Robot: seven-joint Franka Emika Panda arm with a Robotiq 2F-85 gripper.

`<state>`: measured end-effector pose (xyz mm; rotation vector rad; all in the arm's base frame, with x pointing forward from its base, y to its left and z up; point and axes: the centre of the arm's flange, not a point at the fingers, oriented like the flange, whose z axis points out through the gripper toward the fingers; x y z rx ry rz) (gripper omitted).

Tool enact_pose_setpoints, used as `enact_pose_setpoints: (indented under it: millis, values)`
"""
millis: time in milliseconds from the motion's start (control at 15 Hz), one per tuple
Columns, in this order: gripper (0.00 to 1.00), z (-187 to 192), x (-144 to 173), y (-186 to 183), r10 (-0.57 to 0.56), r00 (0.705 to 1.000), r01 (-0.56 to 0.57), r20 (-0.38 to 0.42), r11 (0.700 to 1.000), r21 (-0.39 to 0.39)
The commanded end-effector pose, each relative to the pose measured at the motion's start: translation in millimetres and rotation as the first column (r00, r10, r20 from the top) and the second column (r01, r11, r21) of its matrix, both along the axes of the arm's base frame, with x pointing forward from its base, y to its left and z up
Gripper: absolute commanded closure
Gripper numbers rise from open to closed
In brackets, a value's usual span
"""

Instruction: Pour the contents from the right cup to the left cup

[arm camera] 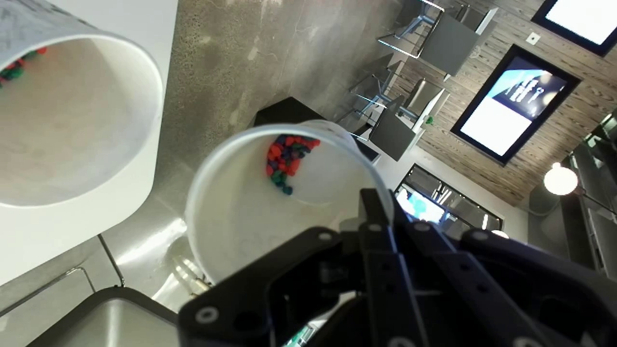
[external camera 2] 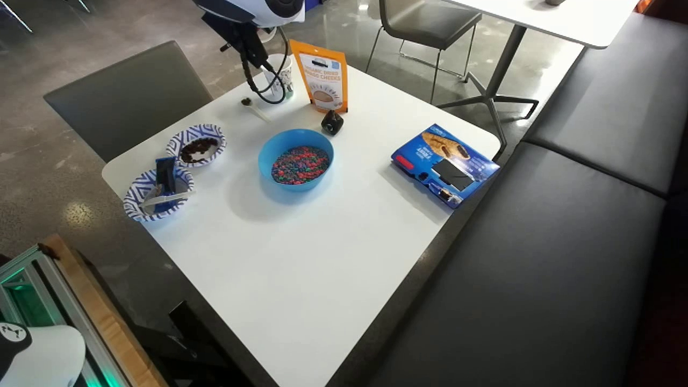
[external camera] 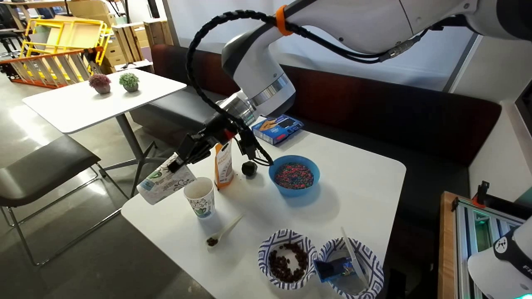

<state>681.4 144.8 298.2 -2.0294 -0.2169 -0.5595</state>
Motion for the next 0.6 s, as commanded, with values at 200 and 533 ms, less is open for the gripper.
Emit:
enact_pose_setpoints:
  millis: [200,533]
  values:
    - [0.99,-9.8,3.8,-15.6,-0.052,0.997,0.055,-0.048,0.997,0.058]
    - [0.99,-17.2,3.8,-23.9,-0.066,0.992,0.083,-0.104,0.982,0.172]
